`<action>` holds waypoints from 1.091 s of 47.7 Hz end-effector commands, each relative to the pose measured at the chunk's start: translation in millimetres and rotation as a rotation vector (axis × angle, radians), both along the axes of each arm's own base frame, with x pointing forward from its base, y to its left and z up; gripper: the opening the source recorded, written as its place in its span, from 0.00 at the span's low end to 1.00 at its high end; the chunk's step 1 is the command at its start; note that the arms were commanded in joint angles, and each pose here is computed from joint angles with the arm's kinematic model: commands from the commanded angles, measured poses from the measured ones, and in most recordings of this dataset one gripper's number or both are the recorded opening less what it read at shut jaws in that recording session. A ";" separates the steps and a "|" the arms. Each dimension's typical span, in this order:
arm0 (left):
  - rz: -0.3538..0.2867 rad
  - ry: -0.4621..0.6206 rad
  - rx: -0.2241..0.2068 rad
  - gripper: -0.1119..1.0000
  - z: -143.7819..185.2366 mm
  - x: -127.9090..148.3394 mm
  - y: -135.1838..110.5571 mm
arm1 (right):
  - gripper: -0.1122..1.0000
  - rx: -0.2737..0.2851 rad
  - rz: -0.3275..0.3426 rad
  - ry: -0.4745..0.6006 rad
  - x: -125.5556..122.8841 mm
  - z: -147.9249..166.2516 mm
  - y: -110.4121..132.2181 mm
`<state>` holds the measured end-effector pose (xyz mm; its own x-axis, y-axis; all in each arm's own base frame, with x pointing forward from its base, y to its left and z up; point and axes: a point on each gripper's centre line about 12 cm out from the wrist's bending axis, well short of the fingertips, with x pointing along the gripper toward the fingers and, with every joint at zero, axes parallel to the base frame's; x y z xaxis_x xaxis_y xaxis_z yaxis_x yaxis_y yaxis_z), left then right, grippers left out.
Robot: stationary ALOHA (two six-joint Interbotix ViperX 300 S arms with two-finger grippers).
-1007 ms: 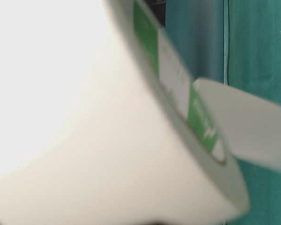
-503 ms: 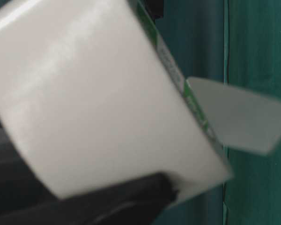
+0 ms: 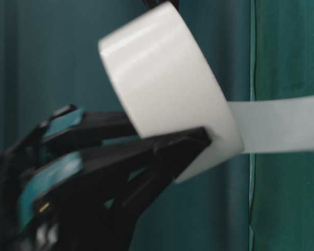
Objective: Peel off the duct tape with your right arm.
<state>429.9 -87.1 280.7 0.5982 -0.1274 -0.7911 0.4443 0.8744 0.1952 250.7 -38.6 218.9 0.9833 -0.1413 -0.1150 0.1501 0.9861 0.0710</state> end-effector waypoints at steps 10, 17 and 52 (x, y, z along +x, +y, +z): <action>0.111 -0.053 -0.001 0.29 20.7 1.6 50.6 | 0.60 0.000 0.013 -0.020 1.7 5.4 3.2; 0.181 -0.007 0.008 0.29 14.0 -1.5 81.4 | 0.60 0.000 0.014 -0.020 1.8 5.4 3.6; 0.241 0.033 0.101 0.29 -14.4 -3.0 162.4 | 0.60 -0.004 0.016 -0.020 1.8 5.4 3.7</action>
